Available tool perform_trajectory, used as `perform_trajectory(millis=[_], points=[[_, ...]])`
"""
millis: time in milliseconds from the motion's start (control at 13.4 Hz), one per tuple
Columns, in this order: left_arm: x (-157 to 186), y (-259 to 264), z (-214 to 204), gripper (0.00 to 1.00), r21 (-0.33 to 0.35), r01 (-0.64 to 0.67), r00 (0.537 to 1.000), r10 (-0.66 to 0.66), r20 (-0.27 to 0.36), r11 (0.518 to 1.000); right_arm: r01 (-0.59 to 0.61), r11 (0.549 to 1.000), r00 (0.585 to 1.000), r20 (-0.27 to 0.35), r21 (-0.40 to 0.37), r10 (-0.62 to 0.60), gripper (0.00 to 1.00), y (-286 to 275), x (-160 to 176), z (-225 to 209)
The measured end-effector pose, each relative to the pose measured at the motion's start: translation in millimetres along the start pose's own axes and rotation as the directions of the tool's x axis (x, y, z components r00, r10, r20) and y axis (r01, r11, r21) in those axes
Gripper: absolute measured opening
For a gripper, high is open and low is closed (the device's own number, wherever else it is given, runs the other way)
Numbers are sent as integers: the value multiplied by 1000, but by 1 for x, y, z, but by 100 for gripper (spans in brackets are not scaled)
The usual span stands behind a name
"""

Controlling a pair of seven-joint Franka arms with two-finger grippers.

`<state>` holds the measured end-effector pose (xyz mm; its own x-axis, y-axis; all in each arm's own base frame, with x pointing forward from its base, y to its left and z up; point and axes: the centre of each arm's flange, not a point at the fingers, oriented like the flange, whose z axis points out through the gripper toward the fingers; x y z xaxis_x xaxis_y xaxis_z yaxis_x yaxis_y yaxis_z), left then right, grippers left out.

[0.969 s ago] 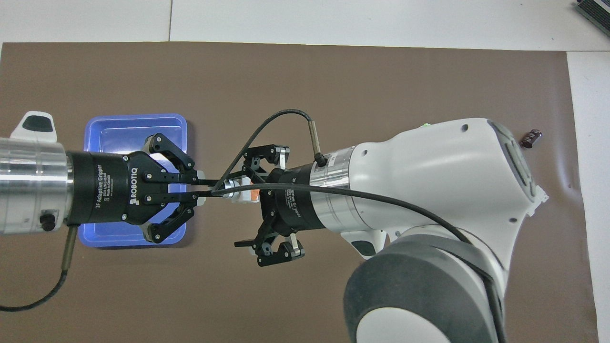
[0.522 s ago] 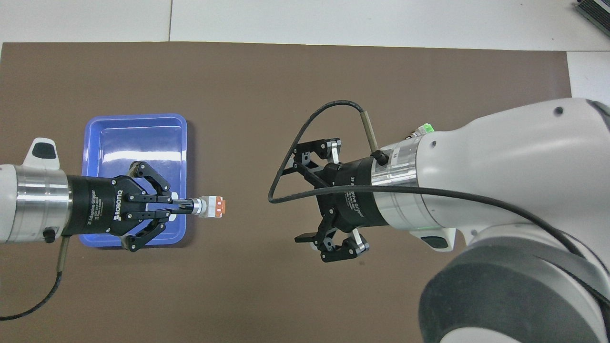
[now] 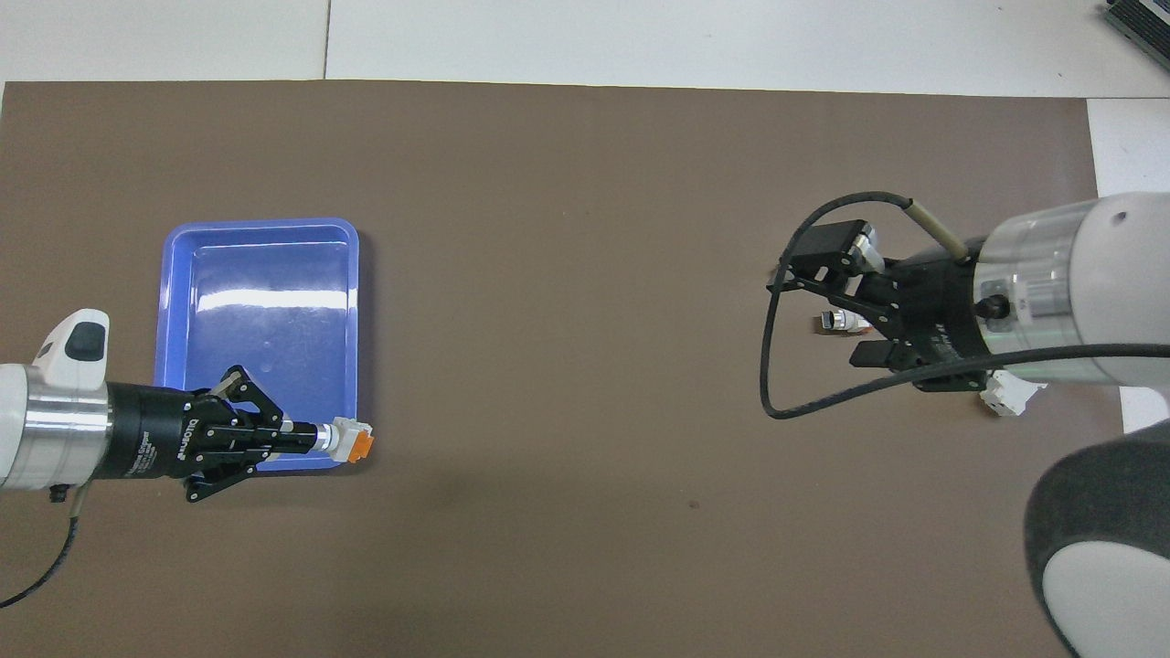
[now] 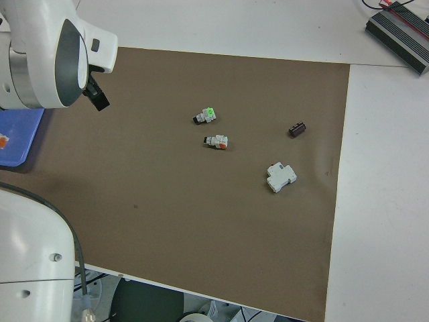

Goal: Turn and place switch with both arms
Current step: 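Turn the switch with the left gripper while the right gripper withdraws, then lower the switch into the blue tray and open the left gripper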

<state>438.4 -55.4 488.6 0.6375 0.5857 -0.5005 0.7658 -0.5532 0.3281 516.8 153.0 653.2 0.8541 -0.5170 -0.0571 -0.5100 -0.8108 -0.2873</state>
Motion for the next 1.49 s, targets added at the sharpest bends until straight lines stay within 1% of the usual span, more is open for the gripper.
perform_trajectory(millis=[75,149,224,298,373,522,597,671,820,895,969,1119,1193,1342,1417,1492], points=[[12,-5,1,10,21,-45,999,45,9,999,126,990,992,-20,-62,-128,100,19,16,-3],[24,-5,4,10,47,-87,996,86,30,995,222,967,973,-30,-127,-227,100,38,31,-6],[35,0,7,10,71,-125,991,121,54,990,275,944,958,-35,-180,-286,100,53,43,-9],[49,6,10,10,94,-158,986,152,75,983,299,931,949,-39,-208,-313,100,62,50,-12],[65,12,12,10,114,-196,978,185,95,974,310,925,945,-40,-218,-326,100,65,53,-13],[95,14,15,10,132,-255,963,240,121,958,318,921,941,-40,-224,-335,100,64,52,-13],[108,14,17,10,153,-281,955,260,144,947,319,920,941,-40,-226,-336,100,63,52,-12],[120,16,19,10,191,-320,941,288,178,928,318,920,941,-41,-228,-336,100,64,52,-13],[141,32,16,10,249,-428,892,362,269,869,315,920,942,-42,-232,-333,100,66,54,-13],[154,41,15,10,273,-467,872,385,303,841,318,918,941,-40,-238,-337,100,68,55,-13],[168,46,20,10,299,-501,853,406,326,812,320,915,940,-39,-246,-340,100,70,56,-14],[191,49,41,10,348,-588,802,471,367,730,321,914,940,-37,-250,-340,100,73,58,-14],[194,55,50,10,356,-621,779,500,378,698,321,913,940,-36,-250,-340,100,73,58,-13],[197,65,64,10,361,-681,731,568,378,637,318,914,941,-34,-252,-337,100,75,59,-12],[201,68,71,10,367,-716,698,605,382,594,314,915,943,-34,-253,-332,100,77,61,-12],[205,70,76,10,364,-744,668,635,387,560,308,917,945,-34,-254,-327,100,80,63,-13]])
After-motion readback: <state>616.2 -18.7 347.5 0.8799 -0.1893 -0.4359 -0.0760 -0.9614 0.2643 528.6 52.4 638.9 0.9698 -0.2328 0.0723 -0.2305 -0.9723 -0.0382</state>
